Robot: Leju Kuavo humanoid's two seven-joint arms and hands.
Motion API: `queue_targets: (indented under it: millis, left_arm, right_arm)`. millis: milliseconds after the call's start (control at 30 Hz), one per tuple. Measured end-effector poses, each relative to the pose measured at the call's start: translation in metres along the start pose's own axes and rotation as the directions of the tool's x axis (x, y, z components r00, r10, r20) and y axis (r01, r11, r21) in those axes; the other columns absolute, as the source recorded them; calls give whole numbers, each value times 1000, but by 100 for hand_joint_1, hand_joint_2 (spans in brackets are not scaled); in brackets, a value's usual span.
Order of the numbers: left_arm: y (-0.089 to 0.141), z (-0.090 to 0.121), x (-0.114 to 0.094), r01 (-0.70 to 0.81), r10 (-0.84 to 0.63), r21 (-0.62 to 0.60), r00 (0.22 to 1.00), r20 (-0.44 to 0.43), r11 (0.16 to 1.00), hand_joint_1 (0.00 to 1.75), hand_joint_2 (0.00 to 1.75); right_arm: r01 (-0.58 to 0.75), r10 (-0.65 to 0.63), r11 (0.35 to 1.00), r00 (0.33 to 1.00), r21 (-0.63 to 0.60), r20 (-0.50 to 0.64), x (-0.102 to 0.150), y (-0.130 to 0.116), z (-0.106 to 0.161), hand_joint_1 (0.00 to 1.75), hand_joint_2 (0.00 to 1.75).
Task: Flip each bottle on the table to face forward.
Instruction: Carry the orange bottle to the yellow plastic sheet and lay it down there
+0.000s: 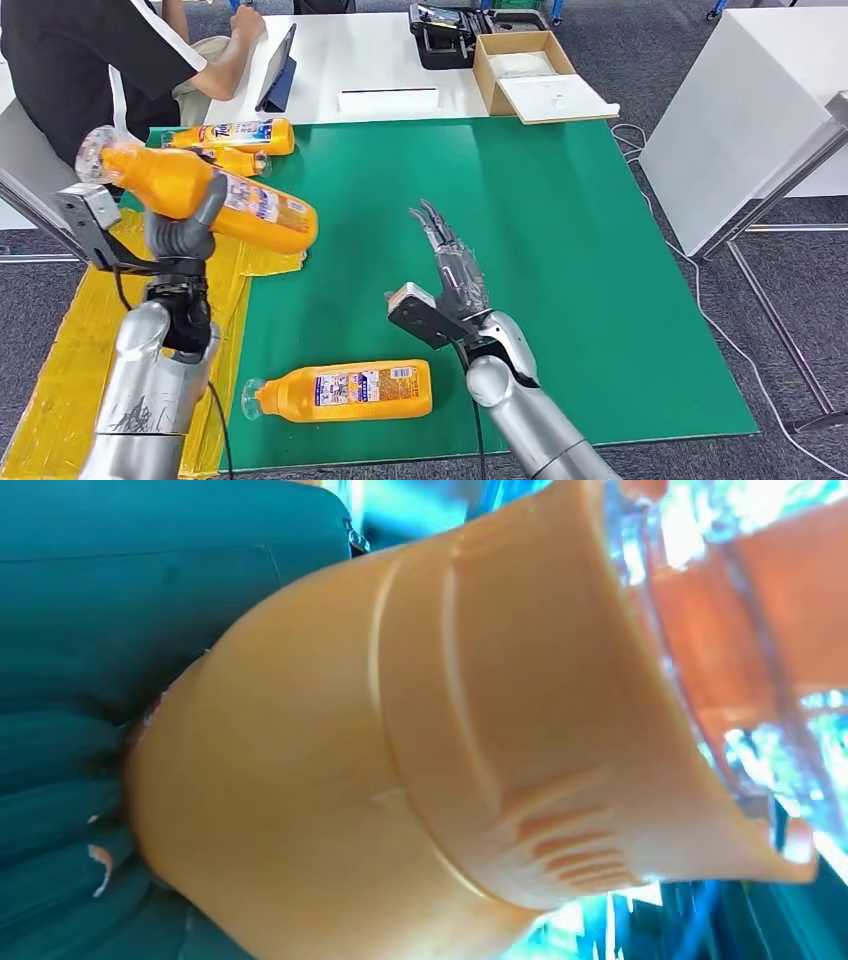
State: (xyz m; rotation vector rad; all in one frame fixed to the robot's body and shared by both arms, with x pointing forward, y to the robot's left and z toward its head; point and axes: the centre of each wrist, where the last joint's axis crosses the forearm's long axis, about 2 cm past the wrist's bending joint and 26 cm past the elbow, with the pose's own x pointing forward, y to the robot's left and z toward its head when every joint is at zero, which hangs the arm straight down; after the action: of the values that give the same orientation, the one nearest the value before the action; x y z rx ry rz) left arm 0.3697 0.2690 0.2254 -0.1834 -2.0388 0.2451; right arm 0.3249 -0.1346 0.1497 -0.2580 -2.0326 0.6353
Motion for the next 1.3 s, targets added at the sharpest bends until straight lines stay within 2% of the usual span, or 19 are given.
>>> queue_targets:
  millis: [100, 200, 400, 467, 567, 667, 767, 867, 1000, 1300]
  left_arm:
    - [23, -6, 9, 168, -174, 96, 983, 63, 981, 175, 175]
    - [41, -10, 17, 317, -342, 186, 932, 118, 930, 175, 175]
    - [54, -11, 21, 474, -520, 260, 840, 151, 841, 175, 175]
    - [55, -10, 22, 558, -614, 295, 775, 148, 775, 175, 175]
    - [59, -9, 21, 745, -818, 356, 562, 123, 564, 175, 175]
    - [62, -7, 12, 883, -953, 358, 286, 101, 303, 175, 175]
    - [61, -3, -6, 968, -996, 248, 23, 87, 44, 175, 175]
    - [59, 3, -28, 988, -990, 109, -116, 80, -107, 175, 175]
    - [58, 14, -53, 979, -976, -10, -204, 74, -205, 175, 175]
    - [58, 29, -77, 961, -973, -158, -224, 49, -229, 175, 175]
  right_arm:
    - [6, -5, 999, 1000, -41, 23, 3, -18, 9, 0, 175]
    - [17, -13, 996, 999, -88, 42, 8, -34, 20, 0, 175]
    - [29, -19, 990, 997, -137, 76, 16, -53, 34, 0, 175]
    - [31, -18, 988, 996, -150, 85, 19, -57, 37, 0, 175]
    - [34, -18, 984, 995, -176, 95, 22, -63, 42, 0, 175]
    - [36, -15, 979, 994, -201, 105, 25, -70, 44, 0, 175]
    - [34, -10, 975, 994, -219, 108, 25, -75, 44, 0, 175]
    - [36, -12, 975, 994, -218, 110, 26, -76, 43, 0, 175]
    - [35, -11, 976, 994, -214, 112, 27, -78, 38, 0, 175]
    - [19, 1, 979, 995, -203, 98, 29, -78, 36, 0, 175]
